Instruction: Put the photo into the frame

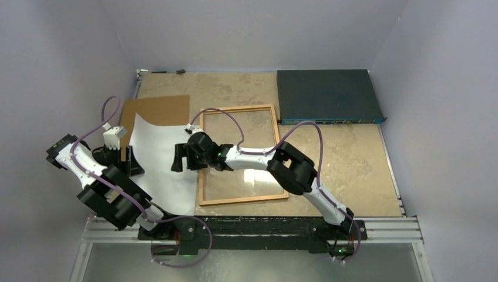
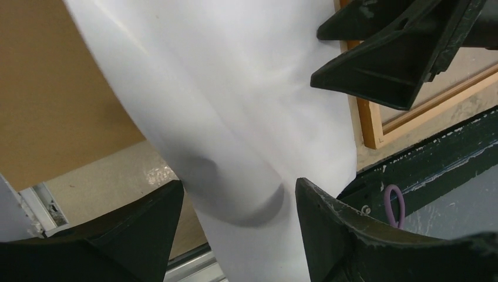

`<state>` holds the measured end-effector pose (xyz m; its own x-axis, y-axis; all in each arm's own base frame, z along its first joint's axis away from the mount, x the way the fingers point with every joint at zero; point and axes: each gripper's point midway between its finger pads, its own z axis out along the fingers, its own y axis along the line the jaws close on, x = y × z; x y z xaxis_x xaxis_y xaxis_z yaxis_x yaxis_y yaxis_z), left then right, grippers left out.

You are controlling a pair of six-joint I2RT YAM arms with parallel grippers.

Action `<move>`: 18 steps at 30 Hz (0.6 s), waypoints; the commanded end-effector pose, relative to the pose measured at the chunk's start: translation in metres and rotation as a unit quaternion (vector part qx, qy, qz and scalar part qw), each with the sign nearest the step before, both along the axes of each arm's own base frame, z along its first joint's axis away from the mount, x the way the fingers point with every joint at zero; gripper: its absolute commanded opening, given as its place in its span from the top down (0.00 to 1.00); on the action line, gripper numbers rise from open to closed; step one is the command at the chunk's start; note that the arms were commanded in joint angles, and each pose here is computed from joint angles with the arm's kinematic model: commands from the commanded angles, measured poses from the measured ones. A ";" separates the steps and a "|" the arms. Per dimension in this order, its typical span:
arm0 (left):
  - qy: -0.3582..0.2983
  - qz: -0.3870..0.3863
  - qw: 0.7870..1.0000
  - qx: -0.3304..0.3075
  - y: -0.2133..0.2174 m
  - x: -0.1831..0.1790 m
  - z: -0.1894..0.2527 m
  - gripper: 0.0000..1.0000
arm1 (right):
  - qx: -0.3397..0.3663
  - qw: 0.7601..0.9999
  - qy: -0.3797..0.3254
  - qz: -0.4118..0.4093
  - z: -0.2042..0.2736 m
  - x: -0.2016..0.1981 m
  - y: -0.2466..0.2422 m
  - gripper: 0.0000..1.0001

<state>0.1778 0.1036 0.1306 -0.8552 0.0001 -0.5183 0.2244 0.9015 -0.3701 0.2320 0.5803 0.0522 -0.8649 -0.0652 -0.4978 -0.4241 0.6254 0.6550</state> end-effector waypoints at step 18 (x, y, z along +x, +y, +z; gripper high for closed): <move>-0.078 -0.013 0.997 0.010 -0.011 0.019 0.045 0.42 | -0.038 0.999 0.028 -0.002 -0.020 -0.007 -0.022 0.12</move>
<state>0.1876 0.0990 0.1516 -0.8203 0.0089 -0.5719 0.2571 0.8989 -0.3549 0.2328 0.5787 0.0531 -0.8661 -0.0572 -0.4966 -0.4219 0.6165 0.6647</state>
